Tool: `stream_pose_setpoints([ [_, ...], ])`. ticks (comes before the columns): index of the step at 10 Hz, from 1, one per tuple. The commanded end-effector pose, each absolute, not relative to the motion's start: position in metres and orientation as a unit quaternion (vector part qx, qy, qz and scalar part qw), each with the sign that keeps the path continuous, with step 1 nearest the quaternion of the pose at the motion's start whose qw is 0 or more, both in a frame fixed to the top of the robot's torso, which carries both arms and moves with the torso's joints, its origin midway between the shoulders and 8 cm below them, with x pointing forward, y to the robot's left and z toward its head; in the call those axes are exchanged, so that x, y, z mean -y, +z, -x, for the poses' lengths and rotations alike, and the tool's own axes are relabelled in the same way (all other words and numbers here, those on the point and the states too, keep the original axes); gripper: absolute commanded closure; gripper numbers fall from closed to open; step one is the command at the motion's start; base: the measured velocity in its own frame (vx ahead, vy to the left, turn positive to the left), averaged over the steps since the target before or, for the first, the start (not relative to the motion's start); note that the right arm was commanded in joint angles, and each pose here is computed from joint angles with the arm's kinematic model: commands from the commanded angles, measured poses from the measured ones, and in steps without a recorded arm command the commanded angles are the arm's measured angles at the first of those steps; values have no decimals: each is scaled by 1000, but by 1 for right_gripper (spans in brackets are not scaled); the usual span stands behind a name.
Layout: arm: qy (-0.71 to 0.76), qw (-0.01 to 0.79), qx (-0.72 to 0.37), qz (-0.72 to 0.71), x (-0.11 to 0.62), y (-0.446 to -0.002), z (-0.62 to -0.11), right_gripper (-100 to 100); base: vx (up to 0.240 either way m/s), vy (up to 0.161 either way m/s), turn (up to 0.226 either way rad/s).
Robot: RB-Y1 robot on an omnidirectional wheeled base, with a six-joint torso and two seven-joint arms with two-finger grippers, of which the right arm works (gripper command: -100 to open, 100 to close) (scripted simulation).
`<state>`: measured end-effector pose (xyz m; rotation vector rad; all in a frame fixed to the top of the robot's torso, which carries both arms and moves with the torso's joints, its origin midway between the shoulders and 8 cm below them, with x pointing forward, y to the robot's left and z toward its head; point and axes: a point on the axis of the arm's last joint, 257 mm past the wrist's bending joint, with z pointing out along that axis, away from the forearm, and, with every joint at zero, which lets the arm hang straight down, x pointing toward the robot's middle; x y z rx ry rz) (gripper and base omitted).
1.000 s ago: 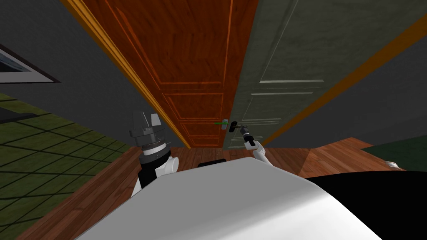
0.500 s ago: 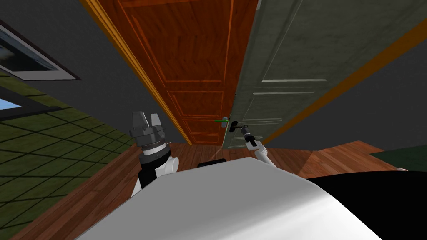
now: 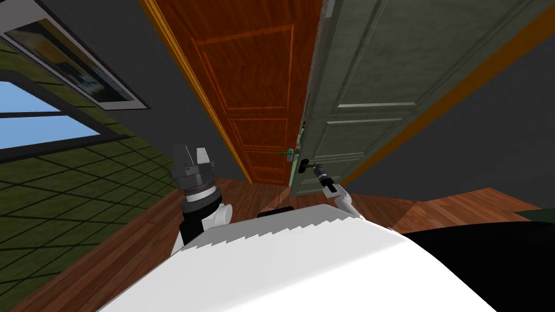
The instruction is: Pull the door open
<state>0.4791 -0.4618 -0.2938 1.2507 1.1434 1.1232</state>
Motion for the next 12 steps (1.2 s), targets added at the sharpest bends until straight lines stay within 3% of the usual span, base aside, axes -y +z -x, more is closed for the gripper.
stream_pose_setpoints([
  [1, 485, 515, -486, -513, 446, -293, -480, 100, -194, -101, 169],
  [12, 522, 477, -522, -477, 430, -293, -446, 100, -169, -69, 88],
])
